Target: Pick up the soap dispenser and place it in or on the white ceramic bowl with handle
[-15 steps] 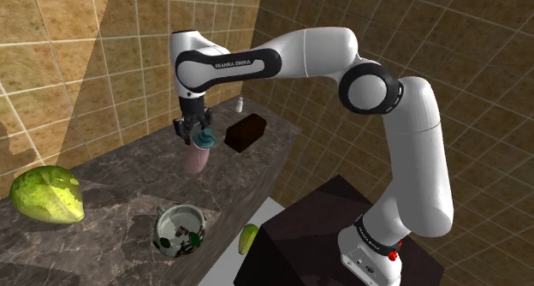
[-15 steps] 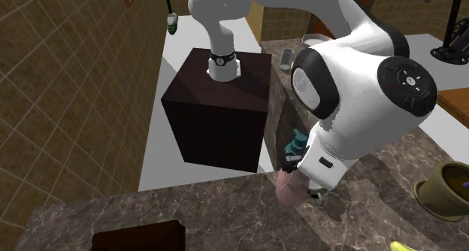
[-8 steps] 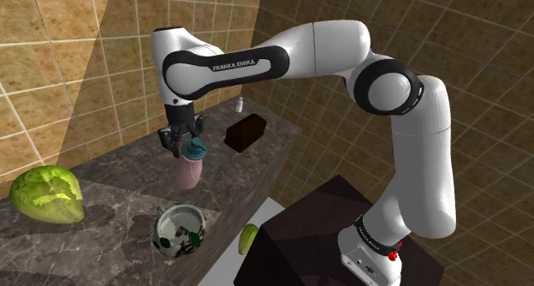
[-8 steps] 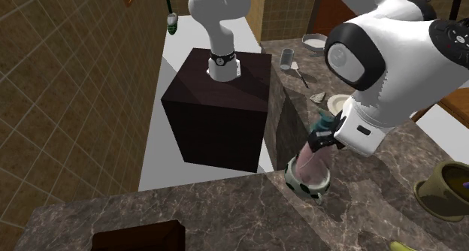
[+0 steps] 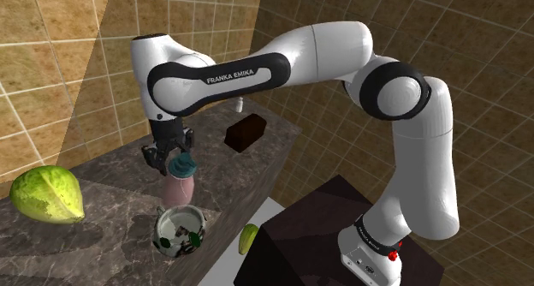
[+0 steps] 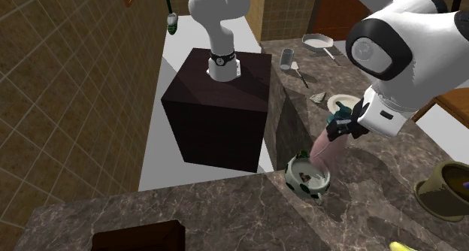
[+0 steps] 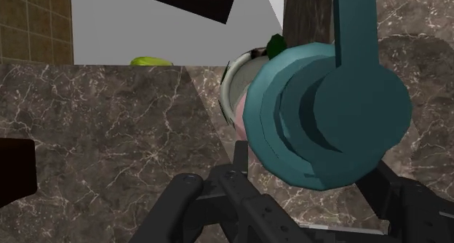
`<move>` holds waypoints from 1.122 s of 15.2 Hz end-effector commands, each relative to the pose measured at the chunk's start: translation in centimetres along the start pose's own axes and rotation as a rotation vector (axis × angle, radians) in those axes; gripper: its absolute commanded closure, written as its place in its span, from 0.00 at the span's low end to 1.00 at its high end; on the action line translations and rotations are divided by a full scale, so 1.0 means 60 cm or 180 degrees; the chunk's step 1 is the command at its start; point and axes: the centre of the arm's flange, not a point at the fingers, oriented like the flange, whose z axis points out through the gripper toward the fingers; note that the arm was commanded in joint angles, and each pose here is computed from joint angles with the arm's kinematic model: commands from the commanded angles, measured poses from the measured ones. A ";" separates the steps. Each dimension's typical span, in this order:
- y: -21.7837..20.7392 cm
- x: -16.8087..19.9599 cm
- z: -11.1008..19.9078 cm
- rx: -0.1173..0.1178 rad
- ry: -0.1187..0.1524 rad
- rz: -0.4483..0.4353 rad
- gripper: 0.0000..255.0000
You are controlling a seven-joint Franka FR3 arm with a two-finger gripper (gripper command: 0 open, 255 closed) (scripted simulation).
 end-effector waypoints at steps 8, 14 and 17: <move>-0.001 0.018 0.077 0.0001 0.0002 0.0002 1.00; -0.001 0.030 0.128 0.0001 0.0002 0.0002 1.00; -0.001 0.036 0.154 0.0001 0.0002 0.0002 1.00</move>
